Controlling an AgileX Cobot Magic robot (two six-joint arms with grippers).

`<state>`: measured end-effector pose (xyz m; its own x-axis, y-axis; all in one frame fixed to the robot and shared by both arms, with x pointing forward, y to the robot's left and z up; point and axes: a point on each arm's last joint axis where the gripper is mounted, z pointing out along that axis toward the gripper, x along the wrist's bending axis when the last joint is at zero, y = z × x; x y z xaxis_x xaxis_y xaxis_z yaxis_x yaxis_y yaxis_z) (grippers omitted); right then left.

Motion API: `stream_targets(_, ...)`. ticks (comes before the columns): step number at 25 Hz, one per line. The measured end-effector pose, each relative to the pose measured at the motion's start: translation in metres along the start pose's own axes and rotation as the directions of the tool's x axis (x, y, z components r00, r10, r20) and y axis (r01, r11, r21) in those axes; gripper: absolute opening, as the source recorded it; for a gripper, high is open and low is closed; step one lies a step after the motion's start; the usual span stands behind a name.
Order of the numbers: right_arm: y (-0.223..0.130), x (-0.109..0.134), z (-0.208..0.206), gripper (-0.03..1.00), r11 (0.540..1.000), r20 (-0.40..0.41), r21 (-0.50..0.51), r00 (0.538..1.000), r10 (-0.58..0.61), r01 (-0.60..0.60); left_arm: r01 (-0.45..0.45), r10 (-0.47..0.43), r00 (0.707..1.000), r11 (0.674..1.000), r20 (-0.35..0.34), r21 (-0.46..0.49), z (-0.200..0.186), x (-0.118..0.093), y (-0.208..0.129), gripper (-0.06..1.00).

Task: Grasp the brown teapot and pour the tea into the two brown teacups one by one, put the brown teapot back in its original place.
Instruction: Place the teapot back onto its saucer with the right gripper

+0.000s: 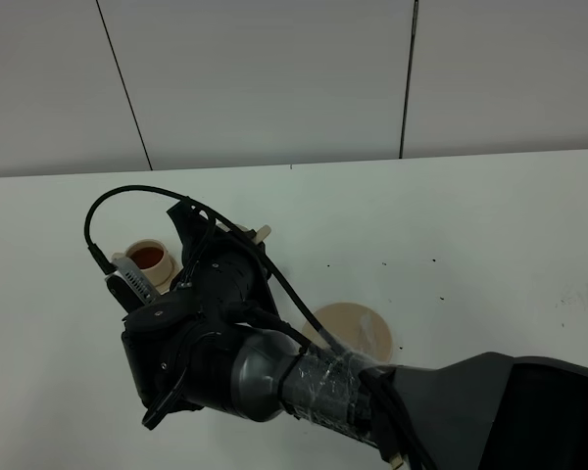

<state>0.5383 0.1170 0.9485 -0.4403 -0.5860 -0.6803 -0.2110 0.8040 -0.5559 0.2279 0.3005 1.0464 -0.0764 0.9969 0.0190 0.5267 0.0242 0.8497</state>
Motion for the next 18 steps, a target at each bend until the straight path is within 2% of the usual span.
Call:
stream_targets(13, 0.001, 0.002, 0.0, 0.09, 0.992, -0.028, -0.003, 0.992, 0.125, -0.125, 0.0, 0.0, 1.0, 1.0, 0.0, 0.0, 0.0, 0.0, 0.0, 0.3)
stream_targets(18, -0.014, 0.002, 0.003, 0.09, 0.965, -0.097, 0.028, 0.96, 0.262, -0.261, -0.001, 0.001, 1.0, 1.0, 0.0, 0.0, 0.0, 0.0, 0.0, 0.3)
